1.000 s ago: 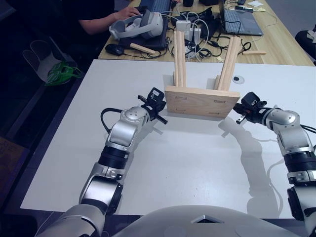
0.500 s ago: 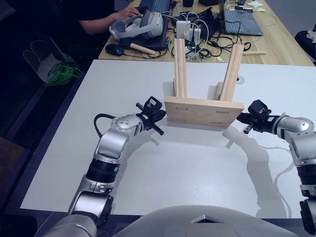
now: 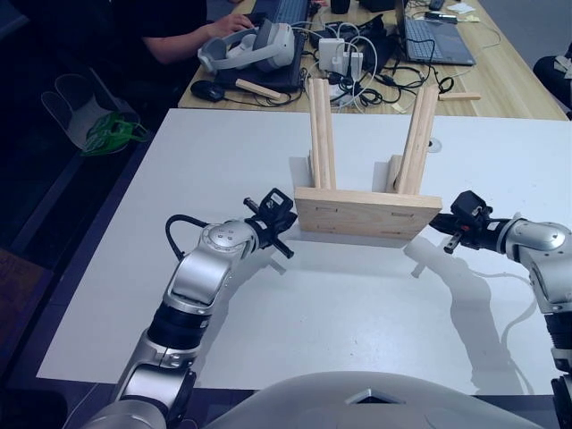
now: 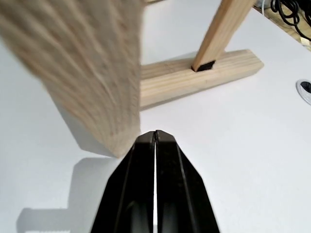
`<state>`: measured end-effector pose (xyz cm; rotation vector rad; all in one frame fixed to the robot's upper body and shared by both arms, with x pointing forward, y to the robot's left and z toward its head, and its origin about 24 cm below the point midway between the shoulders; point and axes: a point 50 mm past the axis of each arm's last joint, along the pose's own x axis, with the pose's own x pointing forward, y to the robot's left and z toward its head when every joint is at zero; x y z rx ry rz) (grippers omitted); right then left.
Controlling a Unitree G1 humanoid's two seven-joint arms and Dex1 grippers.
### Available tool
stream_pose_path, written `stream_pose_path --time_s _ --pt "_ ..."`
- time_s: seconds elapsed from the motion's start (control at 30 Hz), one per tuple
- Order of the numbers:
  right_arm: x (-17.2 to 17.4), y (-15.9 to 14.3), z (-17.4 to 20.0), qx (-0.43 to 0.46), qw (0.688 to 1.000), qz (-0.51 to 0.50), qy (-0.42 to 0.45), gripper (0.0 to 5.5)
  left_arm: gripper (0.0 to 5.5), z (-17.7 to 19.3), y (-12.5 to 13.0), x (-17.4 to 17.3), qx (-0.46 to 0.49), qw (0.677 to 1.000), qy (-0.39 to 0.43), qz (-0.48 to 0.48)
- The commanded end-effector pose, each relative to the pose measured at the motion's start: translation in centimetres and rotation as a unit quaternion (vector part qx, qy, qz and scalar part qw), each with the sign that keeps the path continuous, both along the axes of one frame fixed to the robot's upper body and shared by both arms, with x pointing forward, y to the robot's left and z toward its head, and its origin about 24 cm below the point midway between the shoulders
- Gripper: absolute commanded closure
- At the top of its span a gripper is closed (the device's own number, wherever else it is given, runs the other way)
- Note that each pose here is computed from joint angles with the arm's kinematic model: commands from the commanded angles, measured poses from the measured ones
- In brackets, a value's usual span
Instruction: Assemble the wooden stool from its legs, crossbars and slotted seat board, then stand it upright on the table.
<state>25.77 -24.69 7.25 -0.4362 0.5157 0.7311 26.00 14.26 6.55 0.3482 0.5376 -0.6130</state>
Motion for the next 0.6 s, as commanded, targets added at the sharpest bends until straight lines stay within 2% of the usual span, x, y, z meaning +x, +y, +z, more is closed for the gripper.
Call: stream_pose_path --time_s 0.03,0.33,0.6 --pt "0.7 -0.6 -0.1 -0.039 0.999 -0.022 -0.010 5.50 5.46 -0.8 0.1 -0.5 0.019 1.000 0.009 0.010" --pt "0.3 0.3 -2.1 -0.079 0.997 -0.002 0.025 5.50 5.46 -2.0 -1.5 -0.2 0.030 0.999 0.036 -0.020" --pt "0.2 0.7 -2.7 -0.093 0.995 0.002 0.038 5.50 5.46 -2.7 -1.4 0.4 0.043 0.998 0.038 0.027"
